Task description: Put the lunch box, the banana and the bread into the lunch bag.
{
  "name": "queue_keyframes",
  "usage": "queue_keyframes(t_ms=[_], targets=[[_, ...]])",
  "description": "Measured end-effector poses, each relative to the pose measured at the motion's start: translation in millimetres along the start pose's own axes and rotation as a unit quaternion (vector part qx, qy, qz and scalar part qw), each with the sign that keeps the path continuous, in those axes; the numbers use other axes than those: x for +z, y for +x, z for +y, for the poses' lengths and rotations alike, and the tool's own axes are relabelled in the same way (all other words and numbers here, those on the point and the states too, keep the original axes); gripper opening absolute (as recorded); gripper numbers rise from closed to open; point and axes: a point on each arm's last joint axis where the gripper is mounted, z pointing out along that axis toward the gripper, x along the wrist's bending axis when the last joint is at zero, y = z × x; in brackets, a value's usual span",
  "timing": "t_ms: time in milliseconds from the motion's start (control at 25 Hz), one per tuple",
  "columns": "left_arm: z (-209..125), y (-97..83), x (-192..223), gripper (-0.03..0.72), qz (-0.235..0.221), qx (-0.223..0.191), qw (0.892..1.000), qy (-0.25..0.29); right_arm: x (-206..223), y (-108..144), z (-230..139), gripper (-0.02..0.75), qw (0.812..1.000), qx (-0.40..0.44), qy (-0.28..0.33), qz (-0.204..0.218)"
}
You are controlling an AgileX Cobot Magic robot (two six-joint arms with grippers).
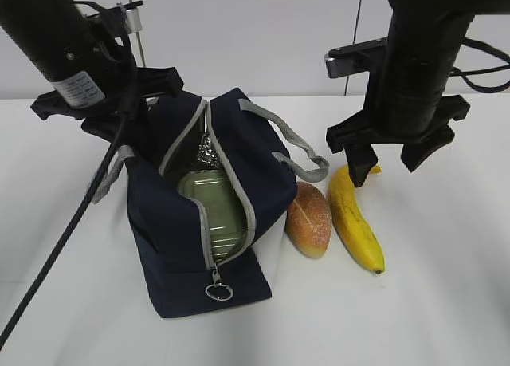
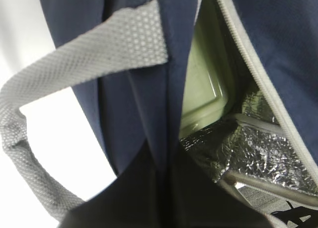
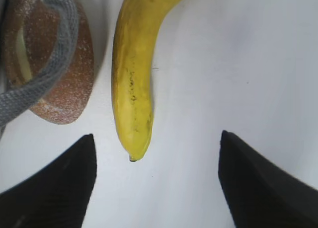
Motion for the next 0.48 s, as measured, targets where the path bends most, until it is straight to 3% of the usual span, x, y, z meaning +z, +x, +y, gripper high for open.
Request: queue_keyframes(t_ms=[480], targets=[[0.0,0.4,0.0,-0.003,0.002,0.001,1.000,0.000,63.7,9.5,3.9,0.582,0.998,-0.009,0.057,0.003]])
